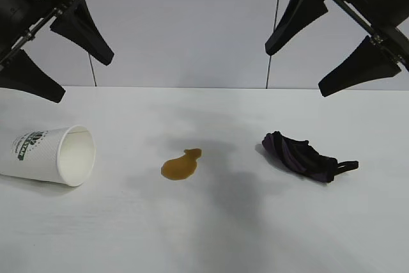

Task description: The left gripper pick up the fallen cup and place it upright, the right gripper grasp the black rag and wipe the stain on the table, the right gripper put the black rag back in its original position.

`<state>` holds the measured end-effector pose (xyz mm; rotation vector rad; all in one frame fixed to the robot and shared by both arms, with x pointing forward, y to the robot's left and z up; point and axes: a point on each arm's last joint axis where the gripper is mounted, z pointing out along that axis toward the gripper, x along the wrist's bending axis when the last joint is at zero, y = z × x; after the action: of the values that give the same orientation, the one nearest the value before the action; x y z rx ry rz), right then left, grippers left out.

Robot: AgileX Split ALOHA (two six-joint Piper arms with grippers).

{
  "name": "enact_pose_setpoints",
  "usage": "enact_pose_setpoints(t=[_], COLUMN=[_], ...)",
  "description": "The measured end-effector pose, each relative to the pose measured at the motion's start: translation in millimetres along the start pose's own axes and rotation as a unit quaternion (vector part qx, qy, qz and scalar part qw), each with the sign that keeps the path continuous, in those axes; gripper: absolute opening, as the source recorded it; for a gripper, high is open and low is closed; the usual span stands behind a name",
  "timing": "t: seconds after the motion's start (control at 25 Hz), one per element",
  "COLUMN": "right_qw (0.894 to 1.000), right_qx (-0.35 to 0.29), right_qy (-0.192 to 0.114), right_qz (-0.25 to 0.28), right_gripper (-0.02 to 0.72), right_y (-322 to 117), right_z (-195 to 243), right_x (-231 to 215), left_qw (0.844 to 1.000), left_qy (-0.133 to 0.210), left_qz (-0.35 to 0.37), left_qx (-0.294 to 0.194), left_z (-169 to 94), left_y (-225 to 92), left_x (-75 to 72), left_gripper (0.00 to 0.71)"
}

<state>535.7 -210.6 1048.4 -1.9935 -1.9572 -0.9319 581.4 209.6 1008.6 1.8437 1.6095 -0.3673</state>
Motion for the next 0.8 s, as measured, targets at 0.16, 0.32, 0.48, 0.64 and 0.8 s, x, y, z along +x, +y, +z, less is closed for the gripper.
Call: enact_pose_setpoints(t=[0.16,0.32,0.48,0.64,0.8], right_qw=[1.000,1.000,1.000,1.000,1.000], right_qx=[0.000,0.000,0.000,-0.001,-0.001], right_qy=[0.000,0.000,0.000,0.000,0.000], right_qz=[0.000,-0.001,-0.004,-0.010,-0.011], right_gripper=[0.557,0.557,0.557,0.557,0.557], right_y=[0,0,0,0,0], right_z=[0,0,0,0,0], right_x=[0,0,0,0,0], left_qw=[1.000,1.000,0.992,0.970,0.923], left_qy=[-0.003,-0.008,-0.034,-0.047,-0.017], left_qz=[0.000,0.020,0.120,0.238,0.384], left_qx=[0.005,0.012,0.023,0.011,-0.007], left_z=[0,-1,-14,-34,-52], left_y=[-1,-1,7,23,38], left_x=[-0.5,-2.3,-16.8,-36.1,-47.0], left_gripper=[0.663,0.663,0.663,0.663,0.663])
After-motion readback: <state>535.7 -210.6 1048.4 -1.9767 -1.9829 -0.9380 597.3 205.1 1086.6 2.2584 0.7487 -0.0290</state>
